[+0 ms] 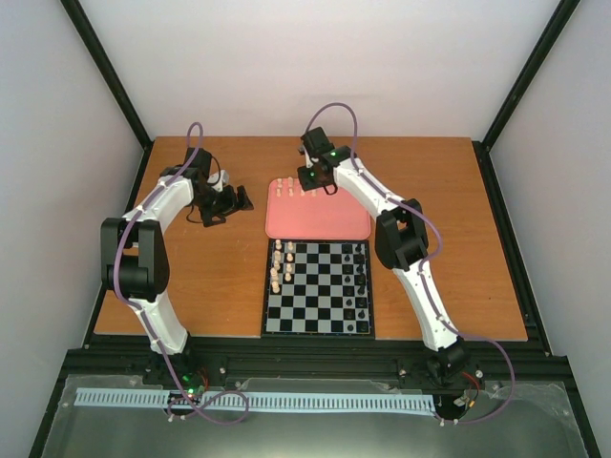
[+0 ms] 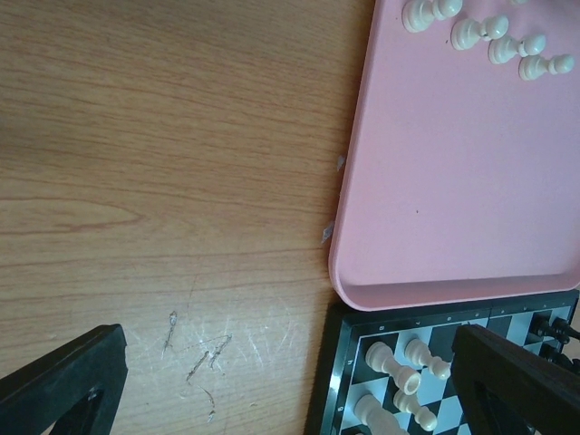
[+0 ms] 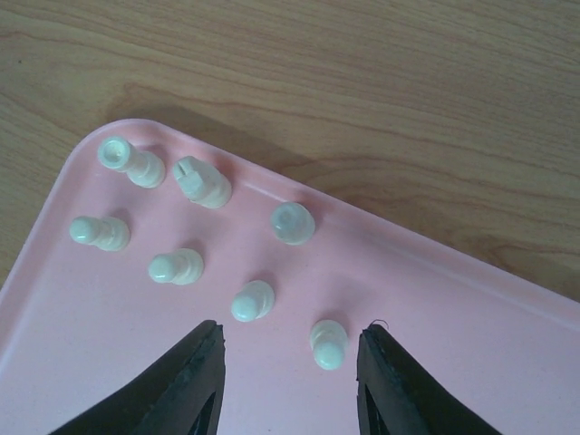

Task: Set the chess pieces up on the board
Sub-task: Pick up the chess piece from the storage box.

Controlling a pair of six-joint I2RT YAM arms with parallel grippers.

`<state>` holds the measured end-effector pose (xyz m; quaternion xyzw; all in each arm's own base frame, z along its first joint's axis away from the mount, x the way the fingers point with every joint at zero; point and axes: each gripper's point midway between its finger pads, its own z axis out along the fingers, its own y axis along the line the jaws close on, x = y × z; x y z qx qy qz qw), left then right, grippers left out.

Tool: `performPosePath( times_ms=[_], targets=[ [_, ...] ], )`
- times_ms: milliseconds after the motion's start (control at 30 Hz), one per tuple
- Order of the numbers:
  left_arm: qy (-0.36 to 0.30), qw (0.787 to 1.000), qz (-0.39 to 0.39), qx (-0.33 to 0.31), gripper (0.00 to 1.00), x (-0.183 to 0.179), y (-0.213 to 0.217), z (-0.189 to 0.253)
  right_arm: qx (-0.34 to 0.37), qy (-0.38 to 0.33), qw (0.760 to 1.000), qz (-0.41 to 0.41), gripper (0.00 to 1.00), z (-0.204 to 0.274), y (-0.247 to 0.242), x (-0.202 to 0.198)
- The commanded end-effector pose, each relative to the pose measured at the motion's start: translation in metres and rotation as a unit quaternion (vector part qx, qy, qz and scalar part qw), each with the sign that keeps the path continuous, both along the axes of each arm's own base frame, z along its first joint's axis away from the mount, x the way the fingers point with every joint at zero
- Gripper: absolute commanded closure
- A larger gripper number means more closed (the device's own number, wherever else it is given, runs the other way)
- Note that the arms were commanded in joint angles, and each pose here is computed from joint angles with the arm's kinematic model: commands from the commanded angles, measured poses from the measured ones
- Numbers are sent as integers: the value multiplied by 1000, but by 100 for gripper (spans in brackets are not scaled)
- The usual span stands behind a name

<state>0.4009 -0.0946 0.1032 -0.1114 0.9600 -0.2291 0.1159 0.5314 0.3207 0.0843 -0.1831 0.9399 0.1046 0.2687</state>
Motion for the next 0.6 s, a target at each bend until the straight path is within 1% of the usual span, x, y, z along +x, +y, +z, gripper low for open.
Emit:
performPosePath(
  times_ms=[0,133,300,567],
  targets=[
    [-5,1000,-3,-6,0,6,0,0,-5,14,1000,-24,59,-14,-11,7],
    [1,1000,-2,-6,0,8,0,-5,-7,22,1000,-19,59,-22,-13,7],
    [4,1000,-3,-9,0,10,-1,-7,-11,37,999,-16,63,-34,-16,3],
    [5,1000,-3,-6,0,9,0,-7,-9,47,999,-18,65,-45,-18,5]
  ],
)
